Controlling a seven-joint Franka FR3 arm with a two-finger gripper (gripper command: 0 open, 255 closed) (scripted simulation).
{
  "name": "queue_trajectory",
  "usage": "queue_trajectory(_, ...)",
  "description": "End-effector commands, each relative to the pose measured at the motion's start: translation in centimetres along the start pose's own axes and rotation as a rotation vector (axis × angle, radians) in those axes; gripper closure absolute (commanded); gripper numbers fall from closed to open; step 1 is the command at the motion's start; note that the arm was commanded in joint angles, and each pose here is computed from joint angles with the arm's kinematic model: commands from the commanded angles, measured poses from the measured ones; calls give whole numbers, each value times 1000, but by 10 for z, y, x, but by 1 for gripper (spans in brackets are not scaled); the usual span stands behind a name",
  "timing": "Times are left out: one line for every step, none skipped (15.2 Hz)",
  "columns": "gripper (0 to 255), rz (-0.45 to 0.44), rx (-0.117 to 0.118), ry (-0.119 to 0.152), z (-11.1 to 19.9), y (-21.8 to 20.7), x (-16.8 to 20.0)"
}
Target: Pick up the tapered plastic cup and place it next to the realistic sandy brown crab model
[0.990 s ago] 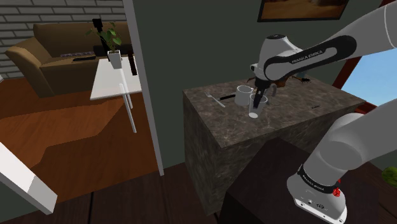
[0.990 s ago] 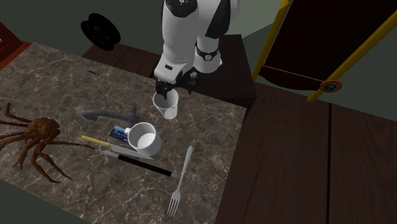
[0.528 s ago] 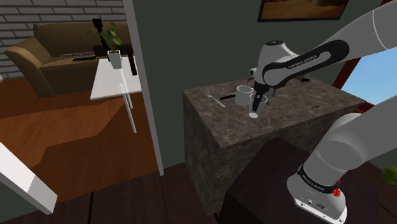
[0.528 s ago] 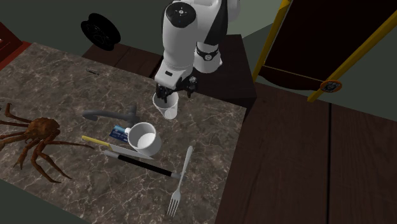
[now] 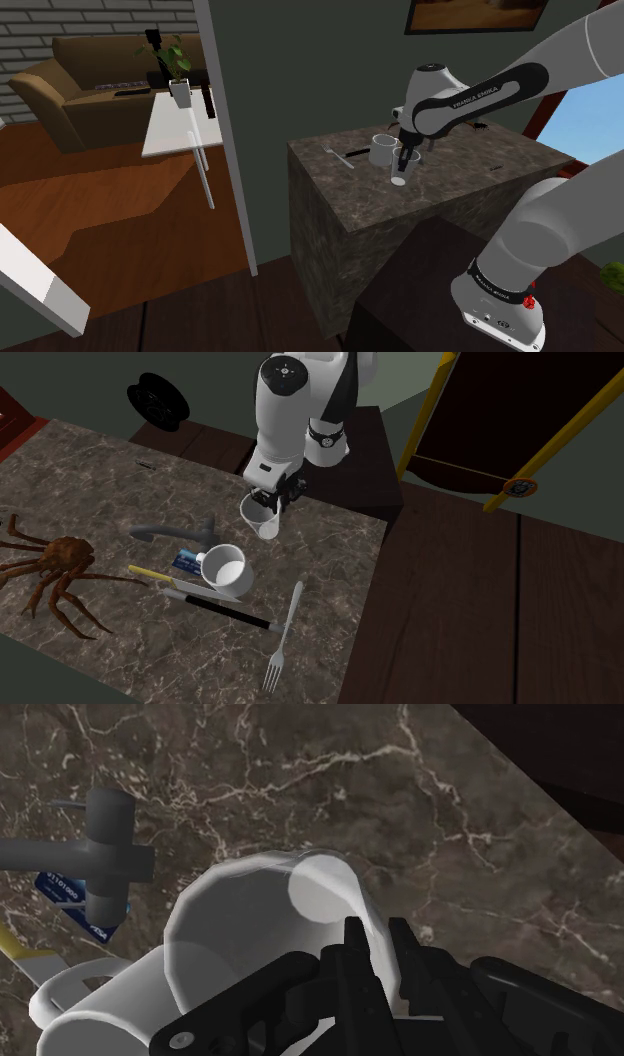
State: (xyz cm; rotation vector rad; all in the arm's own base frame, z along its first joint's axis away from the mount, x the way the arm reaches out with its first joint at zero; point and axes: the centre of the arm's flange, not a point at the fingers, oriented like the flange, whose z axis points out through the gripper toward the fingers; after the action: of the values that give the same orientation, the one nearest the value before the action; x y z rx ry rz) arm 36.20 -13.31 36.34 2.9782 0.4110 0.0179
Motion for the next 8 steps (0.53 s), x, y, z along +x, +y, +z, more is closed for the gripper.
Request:
queue_trajectory(255, 0, 0, -1, 0, 0, 0)
queue_trajectory(255, 0, 0, -1, 0, 0, 0)
queue_trajectory(255, 0, 0, -1, 0, 0, 0)
queue_trajectory(255, 0, 0, -1, 0, 0, 0)
queue_trajectory(255, 0, 0, -1, 0, 0, 0)
queue_trajectory(255, 0, 0, -1, 0, 0, 0)
queue_trajectory(255, 0, 0, -1, -5, 1, 0)
queue_trajectory(255, 0, 0, -1, -10, 1, 0)
